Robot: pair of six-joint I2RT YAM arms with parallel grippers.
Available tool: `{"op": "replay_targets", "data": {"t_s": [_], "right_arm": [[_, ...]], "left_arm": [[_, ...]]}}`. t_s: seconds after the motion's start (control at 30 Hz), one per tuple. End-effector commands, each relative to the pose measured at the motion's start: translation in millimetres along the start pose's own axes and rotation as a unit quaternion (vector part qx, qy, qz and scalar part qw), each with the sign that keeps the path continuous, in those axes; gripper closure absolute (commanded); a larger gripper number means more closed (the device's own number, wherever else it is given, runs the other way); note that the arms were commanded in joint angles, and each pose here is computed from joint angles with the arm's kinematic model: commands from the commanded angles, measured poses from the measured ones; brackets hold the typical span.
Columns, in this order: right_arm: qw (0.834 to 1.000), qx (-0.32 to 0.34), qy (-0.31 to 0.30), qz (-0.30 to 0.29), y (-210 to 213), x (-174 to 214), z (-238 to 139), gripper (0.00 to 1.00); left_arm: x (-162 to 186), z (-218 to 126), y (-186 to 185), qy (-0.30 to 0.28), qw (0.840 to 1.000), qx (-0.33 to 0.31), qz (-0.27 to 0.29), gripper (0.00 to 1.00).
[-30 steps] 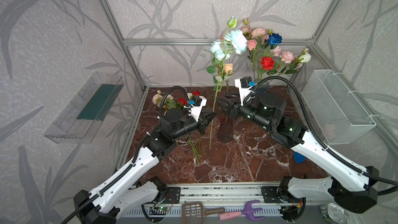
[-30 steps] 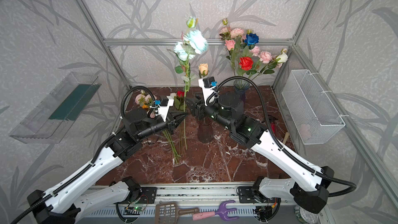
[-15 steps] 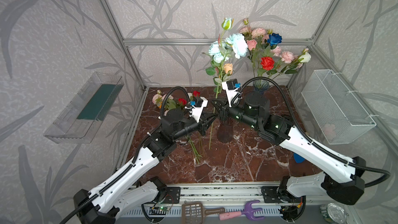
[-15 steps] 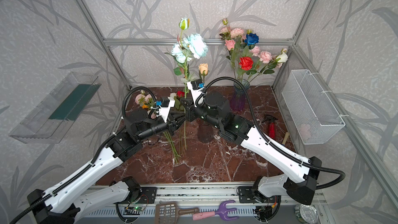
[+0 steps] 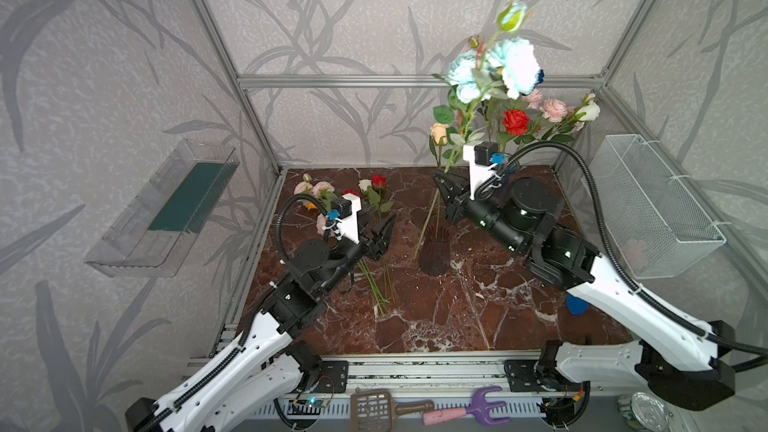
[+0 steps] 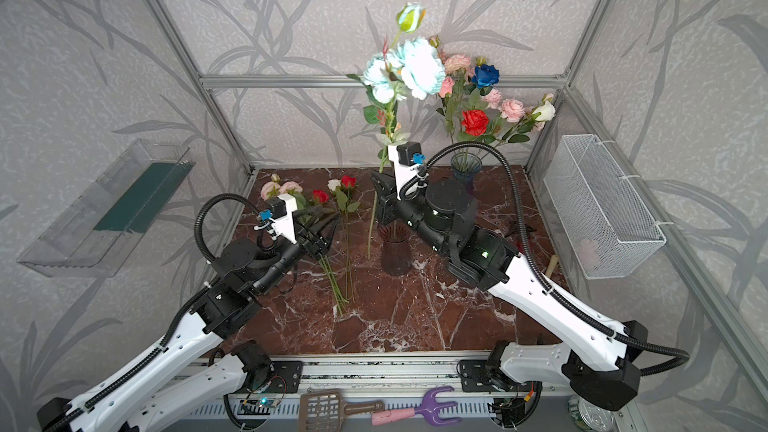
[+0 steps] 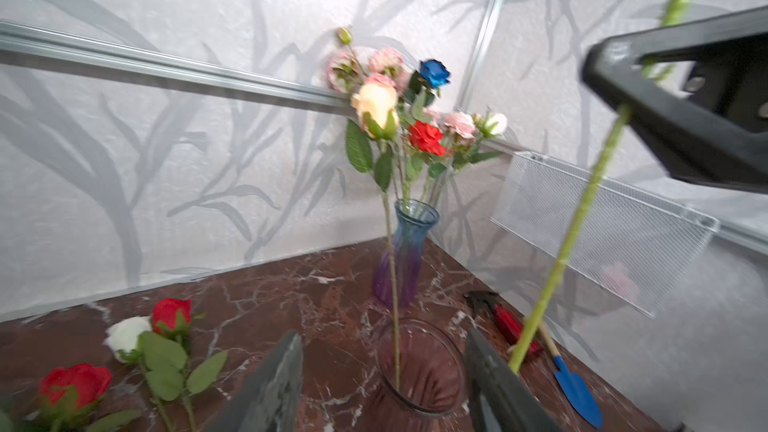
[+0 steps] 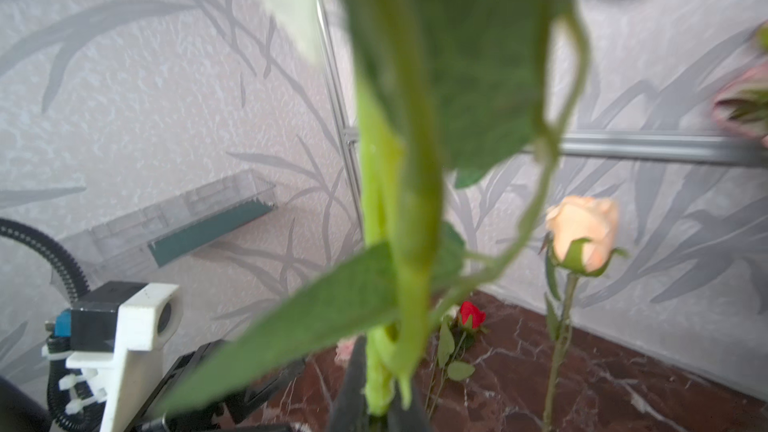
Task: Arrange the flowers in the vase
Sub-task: 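Carry the light blue rose to the purple-blue vase while the left gripper withdraws, then lower the light blue rose into the purple-blue vase and open the right gripper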
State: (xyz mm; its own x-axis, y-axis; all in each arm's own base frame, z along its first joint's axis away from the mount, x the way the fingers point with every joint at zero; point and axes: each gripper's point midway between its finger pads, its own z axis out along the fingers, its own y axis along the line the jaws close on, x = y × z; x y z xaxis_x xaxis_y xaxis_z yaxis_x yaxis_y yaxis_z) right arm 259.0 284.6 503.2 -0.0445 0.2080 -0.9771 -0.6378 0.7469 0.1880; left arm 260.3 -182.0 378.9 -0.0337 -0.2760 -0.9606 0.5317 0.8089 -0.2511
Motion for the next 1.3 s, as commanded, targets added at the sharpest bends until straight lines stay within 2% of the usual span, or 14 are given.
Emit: {"op": "replay_targets", "data": {"t_s": [0.0,0.17,0.3,0.5,0.67,0.83,1.0,1.27], "right_arm": [[0.991,0.054,-0.123,-0.017,-19.5,-73.8,-32.5,1.00],[0.981,0.095,-0.167,-0.030,-39.9,-102.0,-50.0,1.00],[0.979,0.115,-0.166,-0.023,-54.8,-100.2,-54.3,1.00],[0.982,0.131,-0.138,-0.003,-71.8,-71.7,-46.3,1.00],[0.984,0.151,-0.099,0.005,-87.6,-33.0,-34.0,1.00],[0.983,0.173,-0.041,0.051,-116.1,21.5,-18.3,1.00],[0.980,0.185,-0.006,0.074,-127.0,64.5,-9.9,1.00],[0.977,0.193,0.031,0.085,-134.3,98.6,-4.4,0.93]], "left_arm": [[-21.6,-10.0,44.1,-0.061,0.990,-0.127,-0.017,0.36],[-17.7,-22.6,89.1,-0.068,0.965,-0.252,-0.037,0.32],[-14.5,-27.3,108.3,-0.074,0.952,-0.290,-0.060,0.31],[-5.2,-22.2,126.2,-0.066,0.947,-0.299,-0.099,0.30],[0.7,-19.2,139.0,-0.057,0.941,-0.308,-0.125,0.30],[4.3,-18.3,147.2,-0.051,0.938,-0.315,-0.132,0.30],[9.3,-13.5,150.1,-0.042,0.939,-0.313,-0.137,0.30],[16.4,-6.0,151.4,-0.024,0.940,-0.307,-0.145,0.30]]}}
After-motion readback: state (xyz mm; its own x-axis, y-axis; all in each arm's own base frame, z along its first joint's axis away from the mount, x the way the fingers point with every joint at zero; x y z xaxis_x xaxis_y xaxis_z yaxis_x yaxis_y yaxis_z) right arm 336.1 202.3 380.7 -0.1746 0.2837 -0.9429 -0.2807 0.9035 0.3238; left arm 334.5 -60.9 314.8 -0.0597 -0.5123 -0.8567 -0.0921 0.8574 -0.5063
